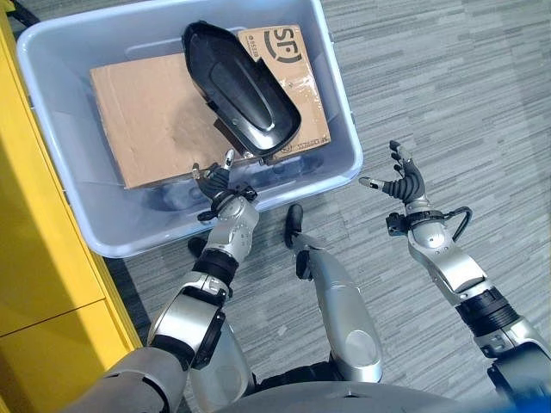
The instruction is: Move parts from the plastic box to the shelf.
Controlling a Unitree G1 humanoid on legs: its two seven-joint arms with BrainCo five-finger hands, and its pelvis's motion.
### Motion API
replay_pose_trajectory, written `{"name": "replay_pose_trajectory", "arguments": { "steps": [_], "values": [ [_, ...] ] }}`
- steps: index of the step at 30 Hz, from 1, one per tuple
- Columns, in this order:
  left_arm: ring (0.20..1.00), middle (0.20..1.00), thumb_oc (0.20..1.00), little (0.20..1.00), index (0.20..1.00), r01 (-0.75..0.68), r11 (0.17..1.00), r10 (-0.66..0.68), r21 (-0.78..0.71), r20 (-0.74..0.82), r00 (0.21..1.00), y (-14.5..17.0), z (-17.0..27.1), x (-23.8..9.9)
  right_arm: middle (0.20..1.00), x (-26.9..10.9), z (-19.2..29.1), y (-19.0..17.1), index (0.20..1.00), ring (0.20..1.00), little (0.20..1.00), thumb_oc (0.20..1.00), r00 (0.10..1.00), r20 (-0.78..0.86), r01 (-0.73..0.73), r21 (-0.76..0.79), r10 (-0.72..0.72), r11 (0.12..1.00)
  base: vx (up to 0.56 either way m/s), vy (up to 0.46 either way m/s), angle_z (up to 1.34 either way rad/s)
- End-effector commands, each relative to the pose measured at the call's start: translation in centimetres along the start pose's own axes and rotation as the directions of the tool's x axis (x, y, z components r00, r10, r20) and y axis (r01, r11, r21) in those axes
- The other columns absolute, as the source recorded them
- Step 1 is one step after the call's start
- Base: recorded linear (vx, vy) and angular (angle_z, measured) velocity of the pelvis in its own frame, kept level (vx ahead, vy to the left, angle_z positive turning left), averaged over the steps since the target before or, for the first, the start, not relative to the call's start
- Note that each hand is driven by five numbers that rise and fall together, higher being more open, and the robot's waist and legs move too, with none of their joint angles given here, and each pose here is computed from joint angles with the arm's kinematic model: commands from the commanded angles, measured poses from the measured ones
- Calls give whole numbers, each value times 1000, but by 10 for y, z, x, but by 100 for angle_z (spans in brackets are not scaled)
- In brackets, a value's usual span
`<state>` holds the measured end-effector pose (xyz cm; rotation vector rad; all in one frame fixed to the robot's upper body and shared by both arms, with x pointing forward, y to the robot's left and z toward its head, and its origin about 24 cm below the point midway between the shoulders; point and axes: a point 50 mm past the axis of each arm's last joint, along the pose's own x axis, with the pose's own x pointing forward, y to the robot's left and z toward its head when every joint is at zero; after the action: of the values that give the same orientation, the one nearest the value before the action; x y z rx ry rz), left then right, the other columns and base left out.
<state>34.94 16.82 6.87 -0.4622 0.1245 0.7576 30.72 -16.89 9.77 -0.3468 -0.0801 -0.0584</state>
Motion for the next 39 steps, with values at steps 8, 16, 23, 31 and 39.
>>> {"name": "replay_pose_trajectory", "arguments": {
  "steps": [8,16,23,31,39],
  "values": [
    [1000,1000,1000,1000,1000,106,980,-92,-166,92,992,-12,28,-5,1000,1,24,-5,1000,1000,1000,1000,992,122,18,-8,-17,1000,-8,13,3],
    [1000,1000,1000,1000,1000,316,939,-315,-138,29,949,-47,28,-17,1000,5,28,-4,1000,1000,1000,1000,993,117,4,2,-4,1000,4,-5,-1],
    [1000,1000,1000,1000,1000,315,949,-314,-17,61,948,-61,38,-18,1000,7,29,-2,1000,1000,1000,1000,995,99,-19,7,19,1000,22,6,-6],
    [1000,1000,1000,1000,1000,358,933,-357,-26,33,933,-68,40,-19,1000,8,29,1,1000,1000,1000,1000,994,94,-55,-13,56,998,4,-2,0],
    [1000,1000,1000,1000,1000,374,924,-376,73,14,926,-75,38,-19,1000,7,28,2,1000,1000,1000,1000,995,84,-56,-11,57,998,18,-28,-4]
  ]
}}
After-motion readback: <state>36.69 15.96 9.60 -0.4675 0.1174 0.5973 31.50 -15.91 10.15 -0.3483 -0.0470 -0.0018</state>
